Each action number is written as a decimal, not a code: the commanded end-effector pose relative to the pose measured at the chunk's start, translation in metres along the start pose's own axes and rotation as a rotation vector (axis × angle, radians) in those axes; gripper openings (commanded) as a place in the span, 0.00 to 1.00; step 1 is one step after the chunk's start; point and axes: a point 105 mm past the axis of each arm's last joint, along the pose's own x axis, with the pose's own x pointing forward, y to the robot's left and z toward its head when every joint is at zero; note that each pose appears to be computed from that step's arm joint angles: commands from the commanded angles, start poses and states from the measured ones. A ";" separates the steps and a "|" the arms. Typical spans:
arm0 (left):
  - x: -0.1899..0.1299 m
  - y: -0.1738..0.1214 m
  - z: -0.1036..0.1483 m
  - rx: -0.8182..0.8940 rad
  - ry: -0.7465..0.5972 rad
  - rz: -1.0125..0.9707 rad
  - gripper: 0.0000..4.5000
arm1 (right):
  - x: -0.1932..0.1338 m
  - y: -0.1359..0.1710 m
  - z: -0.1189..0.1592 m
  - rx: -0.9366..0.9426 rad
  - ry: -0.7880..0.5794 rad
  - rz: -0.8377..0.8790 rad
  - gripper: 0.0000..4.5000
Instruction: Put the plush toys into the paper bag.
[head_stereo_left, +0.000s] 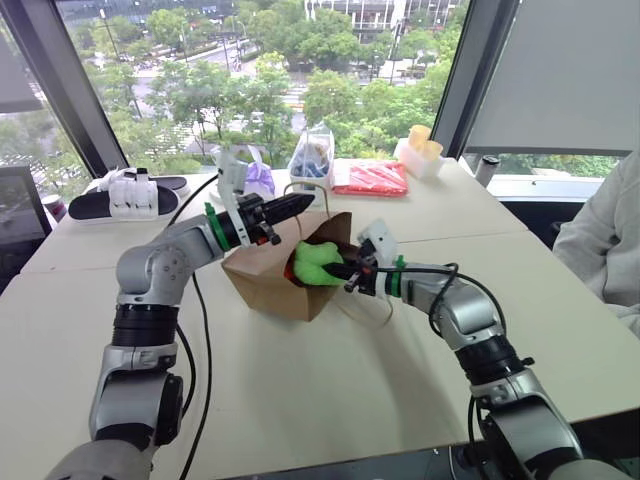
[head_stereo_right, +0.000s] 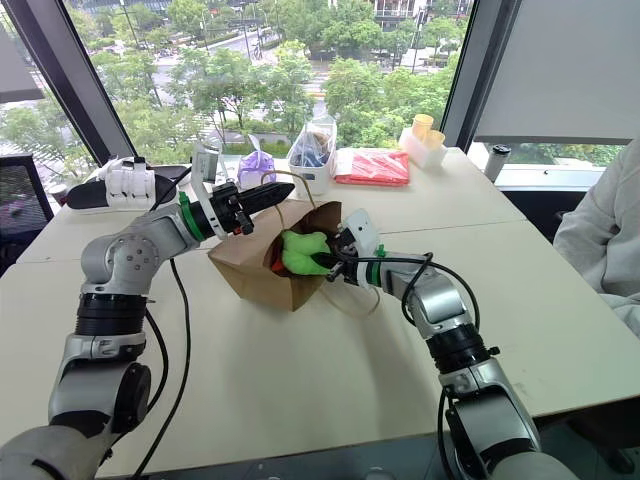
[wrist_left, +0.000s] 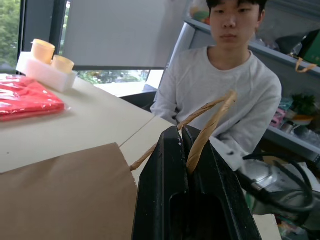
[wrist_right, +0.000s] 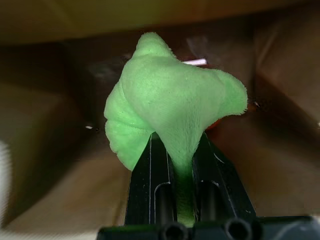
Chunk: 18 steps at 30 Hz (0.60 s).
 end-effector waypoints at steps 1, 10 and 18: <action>0.000 -0.008 0.018 0.042 -0.048 -0.031 0.00 | 0.002 -0.002 0.022 -0.067 -0.065 -0.006 0.41; 0.003 -0.002 0.020 0.010 -0.084 -0.003 0.00 | -0.007 0.000 0.038 -0.127 -0.128 -0.028 0.99; 0.006 0.002 0.019 0.003 -0.096 0.002 0.00 | -0.037 0.002 0.051 -0.085 -0.214 -0.034 0.99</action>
